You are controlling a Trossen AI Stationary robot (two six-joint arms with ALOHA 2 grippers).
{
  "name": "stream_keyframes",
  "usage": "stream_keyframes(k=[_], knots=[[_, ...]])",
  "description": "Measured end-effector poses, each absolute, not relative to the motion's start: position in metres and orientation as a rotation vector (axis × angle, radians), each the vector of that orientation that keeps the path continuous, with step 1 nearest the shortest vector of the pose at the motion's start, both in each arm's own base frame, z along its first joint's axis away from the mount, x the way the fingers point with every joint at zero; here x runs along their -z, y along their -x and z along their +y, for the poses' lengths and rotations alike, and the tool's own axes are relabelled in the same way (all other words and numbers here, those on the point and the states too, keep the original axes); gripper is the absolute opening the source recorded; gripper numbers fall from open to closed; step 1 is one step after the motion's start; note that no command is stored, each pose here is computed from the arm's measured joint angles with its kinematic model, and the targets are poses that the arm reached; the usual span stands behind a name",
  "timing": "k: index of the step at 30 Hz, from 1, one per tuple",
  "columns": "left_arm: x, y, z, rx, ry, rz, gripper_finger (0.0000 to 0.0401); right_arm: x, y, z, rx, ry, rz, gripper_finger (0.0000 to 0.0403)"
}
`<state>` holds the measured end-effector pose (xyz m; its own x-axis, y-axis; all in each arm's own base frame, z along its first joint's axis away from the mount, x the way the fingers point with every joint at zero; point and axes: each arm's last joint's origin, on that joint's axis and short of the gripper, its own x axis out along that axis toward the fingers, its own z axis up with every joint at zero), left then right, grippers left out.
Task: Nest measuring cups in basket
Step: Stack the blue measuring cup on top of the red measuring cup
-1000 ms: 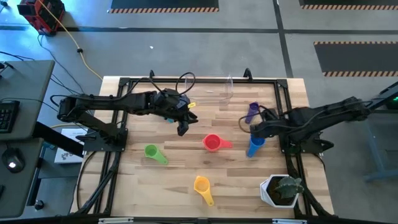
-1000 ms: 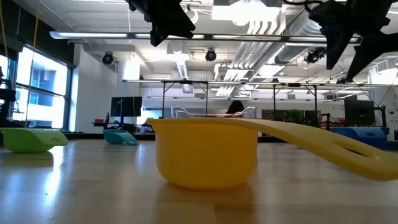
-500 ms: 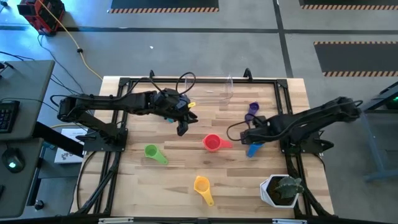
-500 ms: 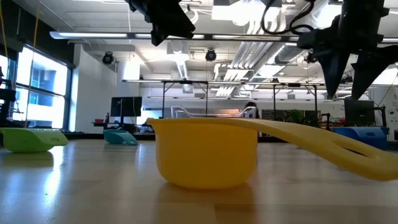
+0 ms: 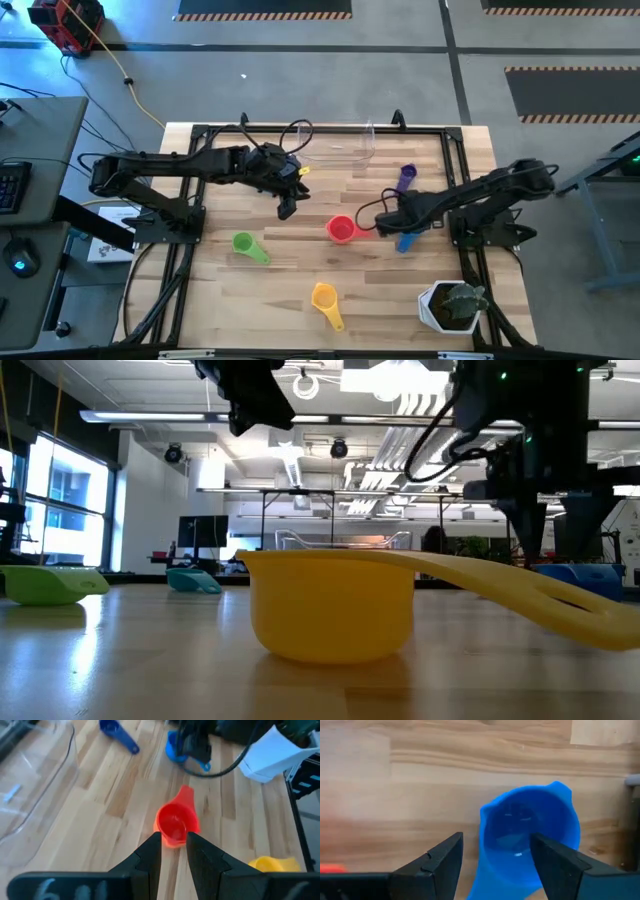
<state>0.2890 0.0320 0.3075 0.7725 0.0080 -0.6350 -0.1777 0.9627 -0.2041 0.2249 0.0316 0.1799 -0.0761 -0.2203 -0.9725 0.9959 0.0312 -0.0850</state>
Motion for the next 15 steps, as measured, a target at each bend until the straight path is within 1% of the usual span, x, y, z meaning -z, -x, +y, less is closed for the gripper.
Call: stream_keyframes(k=[6, 8, 11, 15], knots=[[-0.308, -0.286, 0.032, -0.098, 0.243, 0.701, 0.0081, -0.167, -0.234, 0.025, 1.374, -0.986, 1.128, 0.0221], [-0.307, -0.285, 0.032, -0.099, 0.243, 0.711, 0.0081, -0.164, -0.235, 0.023, 1.379, -0.992, 1.131, 0.0214], [-0.307, -0.285, 0.032, -0.099, 0.243, 0.714, 0.0081, -0.163, -0.236, 0.022, 1.381, -1.006, 1.142, 0.0183], [-0.306, -0.285, 0.032, -0.096, 0.230, 0.722, 0.0081, -0.163, -0.236, 0.021, 1.382, -1.022, 1.156, 0.0121]])
